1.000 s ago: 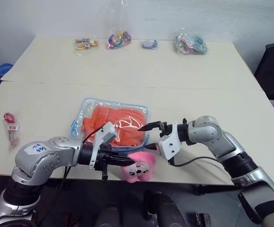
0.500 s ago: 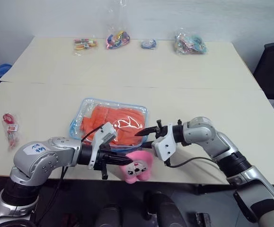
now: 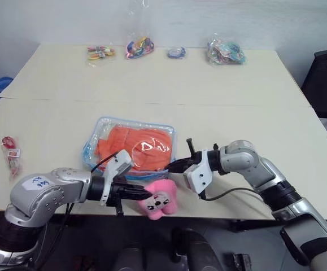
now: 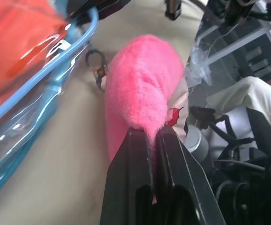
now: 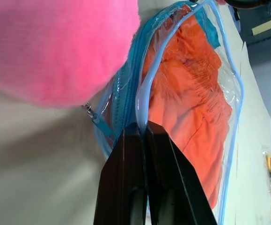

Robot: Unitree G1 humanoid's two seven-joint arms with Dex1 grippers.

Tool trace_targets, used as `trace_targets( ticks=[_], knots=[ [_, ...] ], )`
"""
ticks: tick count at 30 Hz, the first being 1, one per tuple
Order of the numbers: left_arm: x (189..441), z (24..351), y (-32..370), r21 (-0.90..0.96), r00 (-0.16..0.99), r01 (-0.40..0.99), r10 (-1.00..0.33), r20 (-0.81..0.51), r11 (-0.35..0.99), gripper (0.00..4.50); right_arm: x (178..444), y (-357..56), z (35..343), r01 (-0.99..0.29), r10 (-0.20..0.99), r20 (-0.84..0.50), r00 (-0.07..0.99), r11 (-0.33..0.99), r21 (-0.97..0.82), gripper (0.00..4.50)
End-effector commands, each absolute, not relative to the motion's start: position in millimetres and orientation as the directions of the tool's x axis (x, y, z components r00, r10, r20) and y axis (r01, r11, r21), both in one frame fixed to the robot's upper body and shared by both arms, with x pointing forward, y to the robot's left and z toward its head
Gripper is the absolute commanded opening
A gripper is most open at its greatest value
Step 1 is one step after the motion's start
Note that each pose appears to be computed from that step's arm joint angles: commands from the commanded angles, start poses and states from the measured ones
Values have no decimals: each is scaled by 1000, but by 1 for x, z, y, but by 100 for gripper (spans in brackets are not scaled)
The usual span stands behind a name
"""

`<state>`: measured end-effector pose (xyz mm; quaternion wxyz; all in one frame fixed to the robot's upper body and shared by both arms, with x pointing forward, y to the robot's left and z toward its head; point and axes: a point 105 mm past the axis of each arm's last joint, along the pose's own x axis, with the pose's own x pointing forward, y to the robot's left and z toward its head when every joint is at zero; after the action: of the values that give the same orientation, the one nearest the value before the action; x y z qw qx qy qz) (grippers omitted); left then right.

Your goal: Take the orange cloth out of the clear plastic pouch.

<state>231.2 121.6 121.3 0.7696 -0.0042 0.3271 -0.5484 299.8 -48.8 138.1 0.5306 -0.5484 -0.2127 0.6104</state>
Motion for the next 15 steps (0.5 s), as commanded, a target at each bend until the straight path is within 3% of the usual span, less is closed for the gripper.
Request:
trace_targets(
  ticks=[1, 8, 15],
  knots=[
    [233, 116, 144, -328, 245, 819, -803, -543, 471, 0, 302, -56, 158, -409, 903, -388, 185, -289, -866, 4],
    [233, 111, 183, -294, 352, 755, -740, -573, 587, 0, 305, -63, 173, -550, 923, -337, 187, -186, -814, 4],
    [225, 110, 190, -293, 379, 739, -734, -564, 607, 0, 305, -60, 186, -636, 941, -281, 188, -101, -765, 4]
  ],
)
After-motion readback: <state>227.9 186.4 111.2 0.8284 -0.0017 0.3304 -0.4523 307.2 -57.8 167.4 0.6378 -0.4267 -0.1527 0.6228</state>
